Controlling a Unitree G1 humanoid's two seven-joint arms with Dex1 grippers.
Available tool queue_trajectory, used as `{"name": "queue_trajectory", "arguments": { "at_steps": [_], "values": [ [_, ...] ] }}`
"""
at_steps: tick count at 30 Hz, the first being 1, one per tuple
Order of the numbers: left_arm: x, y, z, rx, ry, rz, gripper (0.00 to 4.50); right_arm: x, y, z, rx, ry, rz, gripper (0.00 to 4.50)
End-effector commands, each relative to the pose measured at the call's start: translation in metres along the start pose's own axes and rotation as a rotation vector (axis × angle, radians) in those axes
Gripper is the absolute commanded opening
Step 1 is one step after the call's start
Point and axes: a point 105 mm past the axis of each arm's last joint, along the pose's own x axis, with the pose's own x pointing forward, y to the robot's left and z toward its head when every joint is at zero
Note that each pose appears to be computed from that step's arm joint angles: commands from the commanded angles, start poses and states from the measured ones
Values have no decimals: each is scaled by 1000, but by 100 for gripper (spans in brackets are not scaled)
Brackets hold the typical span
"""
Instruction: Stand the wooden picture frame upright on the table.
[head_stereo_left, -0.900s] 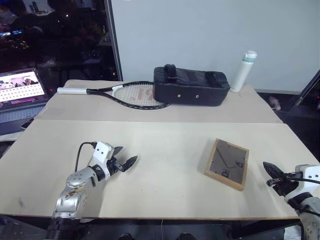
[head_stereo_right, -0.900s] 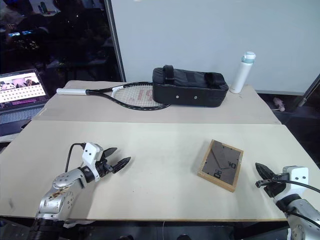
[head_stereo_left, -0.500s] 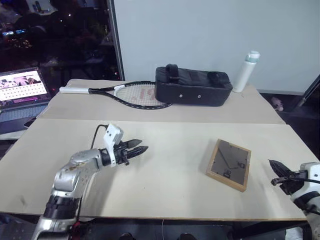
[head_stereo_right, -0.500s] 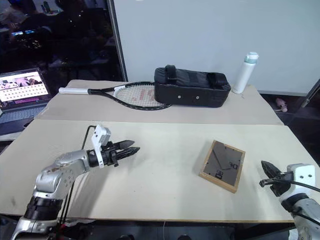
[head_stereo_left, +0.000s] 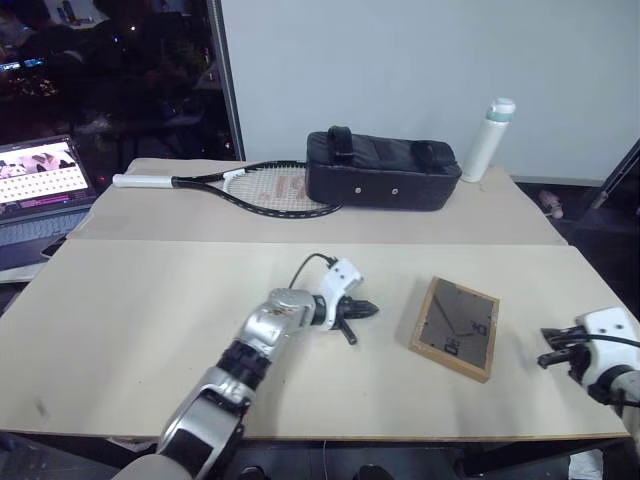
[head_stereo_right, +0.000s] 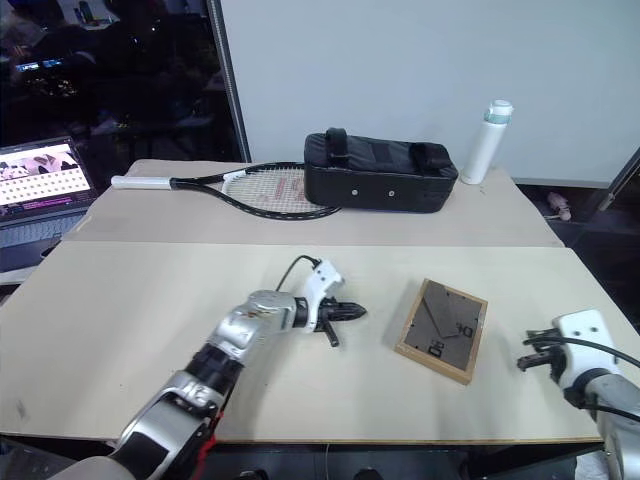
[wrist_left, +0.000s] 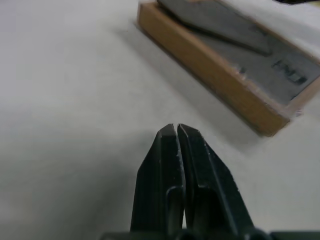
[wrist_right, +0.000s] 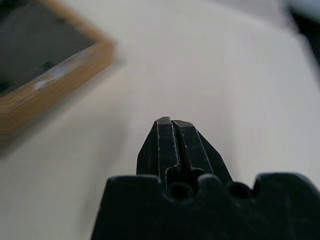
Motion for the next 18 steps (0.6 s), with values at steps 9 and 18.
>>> {"name": "queue_trajectory", "arguments": {
  "at_steps": [9,18],
  "values": [
    [21,-27,2,32,9,-120,14,26,50,22,-22,-40,191,0],
    [-36,10,-41,12,151,20,14,48,91,48,-38,-109,338,0]
  ]
}}
